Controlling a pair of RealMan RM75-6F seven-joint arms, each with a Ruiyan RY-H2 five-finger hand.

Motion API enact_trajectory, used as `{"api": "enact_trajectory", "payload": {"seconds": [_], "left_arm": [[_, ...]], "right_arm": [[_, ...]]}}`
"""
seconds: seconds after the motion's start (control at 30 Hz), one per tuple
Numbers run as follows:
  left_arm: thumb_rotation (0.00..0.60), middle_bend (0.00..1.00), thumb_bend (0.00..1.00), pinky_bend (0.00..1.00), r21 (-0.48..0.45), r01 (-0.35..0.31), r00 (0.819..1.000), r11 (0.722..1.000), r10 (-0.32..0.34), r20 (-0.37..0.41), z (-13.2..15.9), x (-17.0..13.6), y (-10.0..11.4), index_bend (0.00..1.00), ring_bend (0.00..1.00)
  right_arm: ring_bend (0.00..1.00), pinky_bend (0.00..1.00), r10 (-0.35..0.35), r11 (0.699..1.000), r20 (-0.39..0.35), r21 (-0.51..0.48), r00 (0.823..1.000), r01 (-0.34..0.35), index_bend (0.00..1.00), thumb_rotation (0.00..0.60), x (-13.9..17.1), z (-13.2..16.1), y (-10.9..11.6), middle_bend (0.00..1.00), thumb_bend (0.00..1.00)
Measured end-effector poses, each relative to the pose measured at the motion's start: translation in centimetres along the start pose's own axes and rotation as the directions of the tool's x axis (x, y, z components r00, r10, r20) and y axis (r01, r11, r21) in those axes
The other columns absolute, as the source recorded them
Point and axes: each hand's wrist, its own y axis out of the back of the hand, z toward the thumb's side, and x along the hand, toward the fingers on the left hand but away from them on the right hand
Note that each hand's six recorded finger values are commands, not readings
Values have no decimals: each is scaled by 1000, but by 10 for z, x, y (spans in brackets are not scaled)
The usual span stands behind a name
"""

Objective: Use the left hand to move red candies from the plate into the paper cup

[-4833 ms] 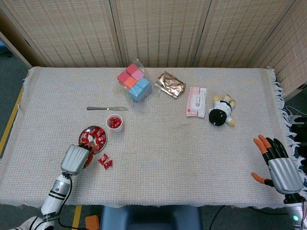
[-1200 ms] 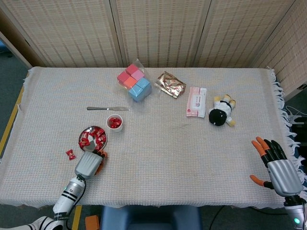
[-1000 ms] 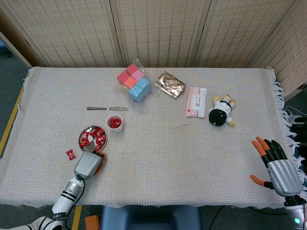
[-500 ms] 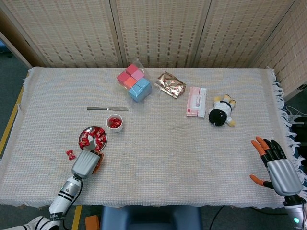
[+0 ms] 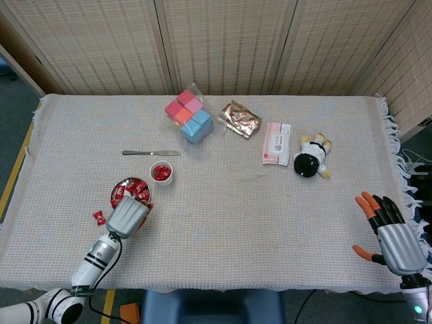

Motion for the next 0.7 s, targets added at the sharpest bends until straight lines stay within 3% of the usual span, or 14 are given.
{"api": "enact_trajectory", "payload": {"seconds": [0.33,0.5,0.7], "left_arm": [[600,650,394,1000,26,-37,999,999,37,16,6,55,31,618,618],[600,648,392,1000,26,-36,999,999,35,13,7,66,33,617,620],[600,649,393,1000,58,-27,999,998,28,-19,-1,107,35,617,620]], "right_arm": [[0,0,-4,1000,24,3,1000,3,0,600,-3,-5,0,0,43],[0,0,2,1000,34,6,999,-2,0,600,-5,-6,-1,0,43],[0,0,-1,1000,68,12,998,0,0,600,-10,-12,-2,0,43]]}}
